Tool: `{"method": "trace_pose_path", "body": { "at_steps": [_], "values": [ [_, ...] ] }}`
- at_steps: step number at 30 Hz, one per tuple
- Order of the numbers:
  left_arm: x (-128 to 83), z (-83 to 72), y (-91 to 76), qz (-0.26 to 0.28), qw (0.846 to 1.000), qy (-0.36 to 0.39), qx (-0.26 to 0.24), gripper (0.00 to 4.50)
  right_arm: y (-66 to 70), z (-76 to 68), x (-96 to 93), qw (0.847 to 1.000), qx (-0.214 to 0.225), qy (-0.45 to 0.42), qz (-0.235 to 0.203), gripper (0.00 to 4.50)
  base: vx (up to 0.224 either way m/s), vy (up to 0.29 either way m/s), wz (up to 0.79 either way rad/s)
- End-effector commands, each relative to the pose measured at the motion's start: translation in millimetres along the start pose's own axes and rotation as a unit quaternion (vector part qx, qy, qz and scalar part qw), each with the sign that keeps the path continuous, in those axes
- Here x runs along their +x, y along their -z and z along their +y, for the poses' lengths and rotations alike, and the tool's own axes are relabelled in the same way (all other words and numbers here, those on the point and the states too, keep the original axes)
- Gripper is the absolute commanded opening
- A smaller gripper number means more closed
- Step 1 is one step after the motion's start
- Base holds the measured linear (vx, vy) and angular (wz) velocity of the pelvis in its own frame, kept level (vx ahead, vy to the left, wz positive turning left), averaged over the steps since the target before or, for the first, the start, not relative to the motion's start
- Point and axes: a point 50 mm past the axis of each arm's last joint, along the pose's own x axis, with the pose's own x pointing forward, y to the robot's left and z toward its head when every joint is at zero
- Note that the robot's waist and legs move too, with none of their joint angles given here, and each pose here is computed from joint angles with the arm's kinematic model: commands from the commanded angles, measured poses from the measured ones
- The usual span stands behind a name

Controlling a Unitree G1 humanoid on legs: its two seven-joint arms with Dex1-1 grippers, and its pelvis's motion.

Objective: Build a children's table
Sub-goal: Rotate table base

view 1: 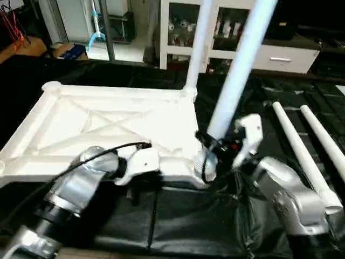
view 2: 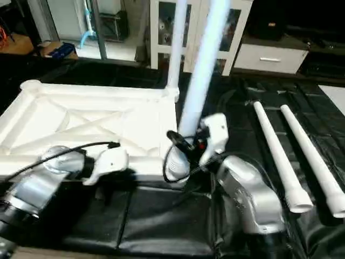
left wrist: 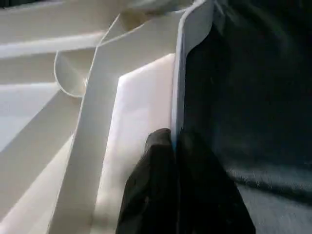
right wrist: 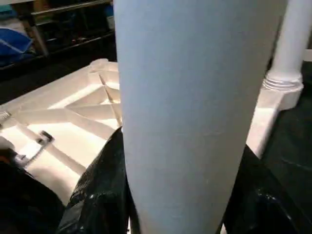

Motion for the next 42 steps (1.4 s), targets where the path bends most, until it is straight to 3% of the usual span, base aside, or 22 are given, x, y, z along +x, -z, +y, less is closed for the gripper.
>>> {"method": "trace_pose_path", "body": {
  "at_steps": [1,2,4,10,18,33,42],
  "values": [
    [3,-1.4,5.8,0.004,0.999,-0.027,-0.018,0.02,-7.9,-2.7,0.2,1.0,-0.009,-0.002,-0.007,1.83,0.0,0.0,0.0],
    [4,-1.1,2.7,-0.008,0.999,-0.034,-0.016,0.02,-9.7,-3.3,-0.1,1.0,-0.008,-0.005,-0.009,1.83,0.0,0.0,0.0],
    [5,-1.6,-1.1,-0.024,0.999,-0.037,-0.024,0.61,-12.4,-4.6,-1.2,1.0,-0.008,-0.01,-0.013,1.83,0.0,0.0,0.0],
    [8,-3.2,0.8,-0.008,0.999,-0.036,-0.002,0.9,-11.2,-12.0,-8.5,1.0,-0.011,-0.009,-0.012,1.83,0.0,0.0,0.0],
    [13,-2.2,-3.1,-0.006,1.0,-0.026,0.006,0.9,-16.6,-21.8,-15.9,1.0,-0.011,0.013,-0.023,1.83,0.0,0.0,0.0],
    [30,5.7,-19.8,-0.018,0.999,-0.015,0.032,0.9,-19.5,-21.7,-20.5,0.999,-0.025,0.013,-0.021,1.83,0.0,0.0,0.0],
    [38,8.0,-17.6,-0.001,0.999,-0.006,0.034,0.9,-20.3,-22.1,-20.1,0.999,-0.027,0.015,-0.022,1.83,0.0,0.0,0.0]
  ]
}}
